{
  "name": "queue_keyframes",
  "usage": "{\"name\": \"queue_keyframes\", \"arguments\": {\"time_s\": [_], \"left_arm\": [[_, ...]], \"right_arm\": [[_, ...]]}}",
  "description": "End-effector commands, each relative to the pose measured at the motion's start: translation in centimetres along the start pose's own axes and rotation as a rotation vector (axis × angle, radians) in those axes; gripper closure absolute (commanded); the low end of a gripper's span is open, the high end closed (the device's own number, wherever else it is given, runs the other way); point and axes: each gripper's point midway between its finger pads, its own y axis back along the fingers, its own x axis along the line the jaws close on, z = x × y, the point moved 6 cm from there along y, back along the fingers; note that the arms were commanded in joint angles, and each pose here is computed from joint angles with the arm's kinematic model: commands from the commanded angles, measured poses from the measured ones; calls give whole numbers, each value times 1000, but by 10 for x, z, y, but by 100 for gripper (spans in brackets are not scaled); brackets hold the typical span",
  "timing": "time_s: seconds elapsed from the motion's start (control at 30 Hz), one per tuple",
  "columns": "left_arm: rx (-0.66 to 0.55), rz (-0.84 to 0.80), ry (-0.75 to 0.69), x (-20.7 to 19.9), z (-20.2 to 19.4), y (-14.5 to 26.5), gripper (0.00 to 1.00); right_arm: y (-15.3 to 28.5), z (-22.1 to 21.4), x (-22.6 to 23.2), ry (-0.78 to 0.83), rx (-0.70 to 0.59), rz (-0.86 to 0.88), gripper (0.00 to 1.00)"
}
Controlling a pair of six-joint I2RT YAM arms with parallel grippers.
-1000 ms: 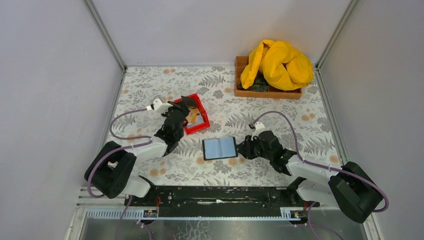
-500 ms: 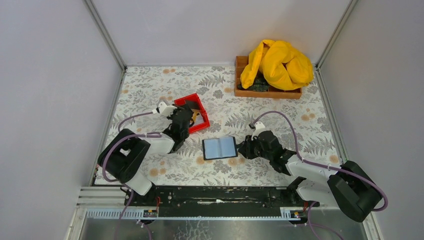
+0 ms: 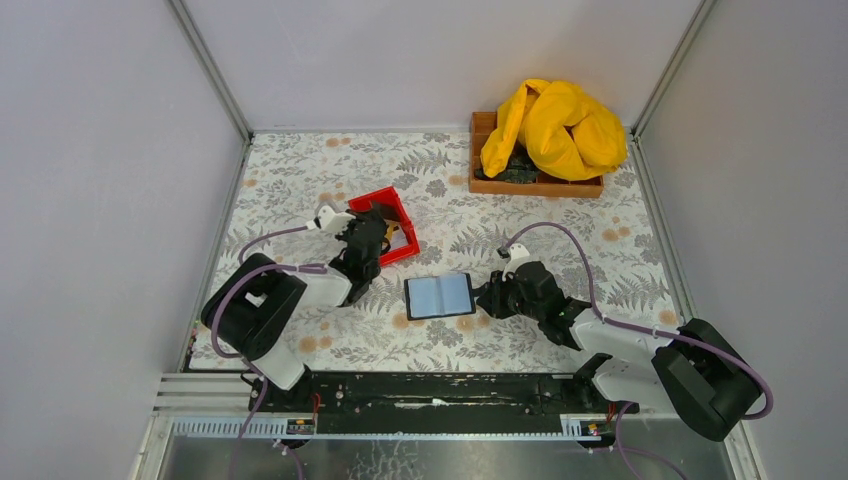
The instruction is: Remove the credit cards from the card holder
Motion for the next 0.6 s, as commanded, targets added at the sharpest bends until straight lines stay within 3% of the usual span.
{"name": "queue_keyframes", "arguments": {"time_s": [0.0, 0.2, 0.57], "left_arm": [[-24, -28, 30, -7, 0, -2, 86], [-31, -53, 12, -8, 6, 4, 70], [-55, -91, -39, -6, 41, 37, 65]], "right_arm": [[-2, 13, 1, 7, -55, -6, 79], [-2, 13, 2, 8, -55, -1, 79], [1, 15, 5, 11, -73, 23, 79]]}}
